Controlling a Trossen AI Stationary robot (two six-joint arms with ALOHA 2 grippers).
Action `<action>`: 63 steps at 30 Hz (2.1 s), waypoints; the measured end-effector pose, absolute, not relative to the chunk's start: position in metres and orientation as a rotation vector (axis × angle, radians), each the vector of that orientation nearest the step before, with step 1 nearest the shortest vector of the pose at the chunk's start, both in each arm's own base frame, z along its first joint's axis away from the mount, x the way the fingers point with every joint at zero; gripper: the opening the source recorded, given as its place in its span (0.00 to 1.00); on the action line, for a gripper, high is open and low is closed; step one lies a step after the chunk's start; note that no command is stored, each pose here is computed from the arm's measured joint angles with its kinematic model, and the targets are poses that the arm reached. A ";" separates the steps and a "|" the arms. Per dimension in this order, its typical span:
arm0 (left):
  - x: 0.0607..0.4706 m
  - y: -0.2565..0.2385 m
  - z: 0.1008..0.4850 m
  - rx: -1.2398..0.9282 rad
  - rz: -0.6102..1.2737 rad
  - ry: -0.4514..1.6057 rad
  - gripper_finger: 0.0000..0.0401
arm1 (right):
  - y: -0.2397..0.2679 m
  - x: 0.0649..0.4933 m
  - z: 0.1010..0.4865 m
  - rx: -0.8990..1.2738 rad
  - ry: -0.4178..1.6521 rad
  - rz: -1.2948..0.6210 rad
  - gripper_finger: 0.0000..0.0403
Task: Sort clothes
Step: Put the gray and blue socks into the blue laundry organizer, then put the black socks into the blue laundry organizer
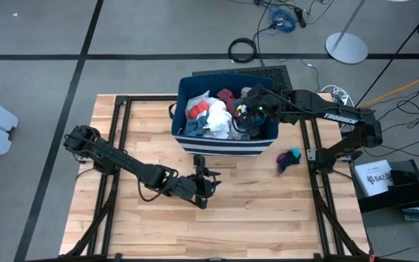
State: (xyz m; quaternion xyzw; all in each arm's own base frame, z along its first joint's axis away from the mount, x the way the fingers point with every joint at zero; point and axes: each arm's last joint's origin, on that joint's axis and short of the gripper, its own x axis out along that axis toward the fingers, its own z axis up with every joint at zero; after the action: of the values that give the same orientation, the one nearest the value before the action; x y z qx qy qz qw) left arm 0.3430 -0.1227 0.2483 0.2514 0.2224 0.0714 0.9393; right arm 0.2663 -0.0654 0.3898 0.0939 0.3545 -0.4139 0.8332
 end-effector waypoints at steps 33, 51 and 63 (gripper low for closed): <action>0.338 -0.122 0.244 0.542 0.197 0.517 0.36 | 0.010 0.259 0.389 0.146 0.818 -0.659 0.67; 0.337 -0.121 0.241 0.518 0.201 0.540 0.36 | 0.112 0.210 0.332 0.474 1.118 -0.641 0.67; 0.337 -0.120 0.242 0.503 0.206 0.537 0.36 | 0.088 0.183 0.236 0.461 1.403 -0.864 0.67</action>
State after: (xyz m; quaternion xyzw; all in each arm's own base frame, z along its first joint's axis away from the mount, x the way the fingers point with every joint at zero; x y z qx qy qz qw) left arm 0.3371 -0.1197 0.2418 0.2454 0.2621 0.1005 0.9279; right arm 0.1829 0.0877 0.2361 0.2034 0.6191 -0.3813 0.6557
